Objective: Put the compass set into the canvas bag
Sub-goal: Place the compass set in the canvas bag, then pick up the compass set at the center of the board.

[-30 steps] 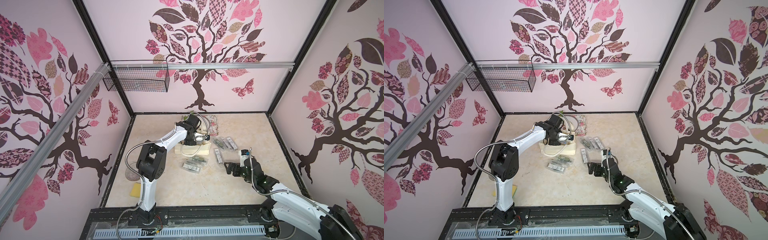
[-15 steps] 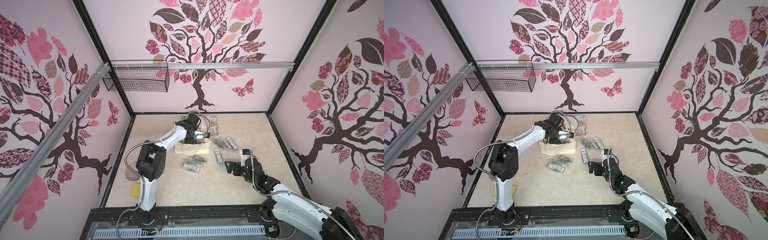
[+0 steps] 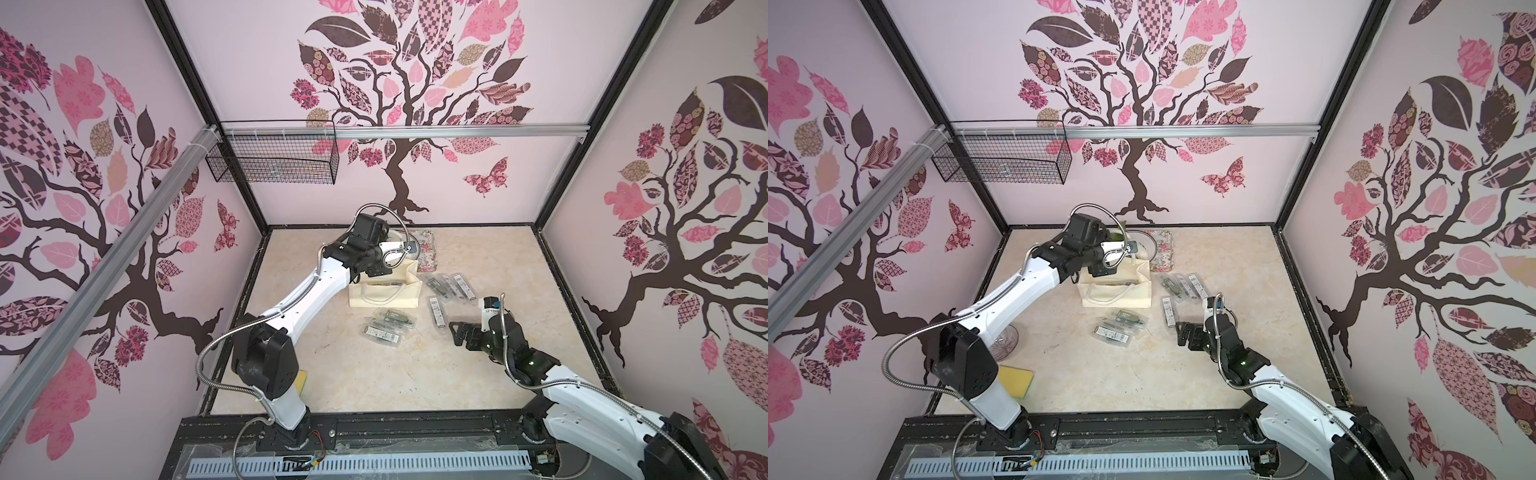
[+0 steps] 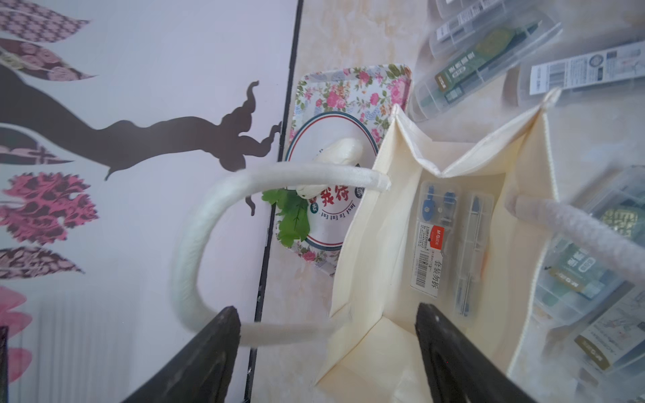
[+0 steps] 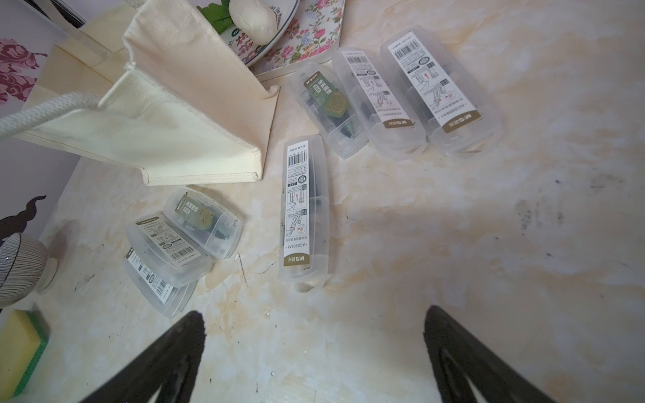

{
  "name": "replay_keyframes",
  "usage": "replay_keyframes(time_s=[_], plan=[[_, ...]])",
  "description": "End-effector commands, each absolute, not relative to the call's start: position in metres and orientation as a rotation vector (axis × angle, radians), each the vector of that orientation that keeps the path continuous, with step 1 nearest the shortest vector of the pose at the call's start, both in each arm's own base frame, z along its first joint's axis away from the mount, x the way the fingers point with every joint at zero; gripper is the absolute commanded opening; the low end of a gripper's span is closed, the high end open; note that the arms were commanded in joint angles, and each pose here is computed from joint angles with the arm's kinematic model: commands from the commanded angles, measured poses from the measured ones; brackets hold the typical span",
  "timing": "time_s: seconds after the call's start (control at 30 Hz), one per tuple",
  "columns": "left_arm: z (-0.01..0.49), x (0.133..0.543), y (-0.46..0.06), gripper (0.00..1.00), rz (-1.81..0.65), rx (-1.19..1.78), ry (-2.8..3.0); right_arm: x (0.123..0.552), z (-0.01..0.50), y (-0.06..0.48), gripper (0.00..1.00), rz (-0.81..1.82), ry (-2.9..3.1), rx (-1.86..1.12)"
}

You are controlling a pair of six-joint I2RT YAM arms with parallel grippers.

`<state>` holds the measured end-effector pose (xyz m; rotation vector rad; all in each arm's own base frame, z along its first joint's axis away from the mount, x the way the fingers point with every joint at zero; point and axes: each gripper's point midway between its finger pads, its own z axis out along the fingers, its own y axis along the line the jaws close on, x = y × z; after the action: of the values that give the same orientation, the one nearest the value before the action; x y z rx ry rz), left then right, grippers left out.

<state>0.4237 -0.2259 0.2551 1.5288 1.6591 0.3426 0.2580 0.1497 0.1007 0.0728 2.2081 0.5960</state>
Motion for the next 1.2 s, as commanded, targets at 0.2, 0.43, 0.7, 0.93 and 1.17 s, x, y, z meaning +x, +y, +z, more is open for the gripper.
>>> replay_keyframes(time_s=[0.2, 0.43, 0.7, 0.93, 1.17], plan=[[0.297, 0.345, -0.24, 0.97, 0.123, 0.986, 1.643, 0.274, 0.124, 0.169, 1.0, 0.603, 2.218, -0.013], [0.284, 0.305, -0.221, 0.97, -0.054, 0.658, 1.787, 0.292, 0.127, 0.176, 1.0, 0.503, 2.296, -0.07], [0.263, 0.273, -0.175, 0.97, -0.304, 0.196, 1.916, 0.327, 0.11, 0.186, 1.0, 0.325, 2.404, -0.145], [0.259, 0.257, -0.154, 0.97, -0.32, 0.115, 1.95, 0.343, 0.068, 0.197, 0.94, 0.117, 2.567, -0.267], [0.262, 0.253, -0.137, 0.97, -0.288, 0.064, 1.92, 0.351, 0.04, 0.203, 0.79, 0.033, 2.626, -0.305]])
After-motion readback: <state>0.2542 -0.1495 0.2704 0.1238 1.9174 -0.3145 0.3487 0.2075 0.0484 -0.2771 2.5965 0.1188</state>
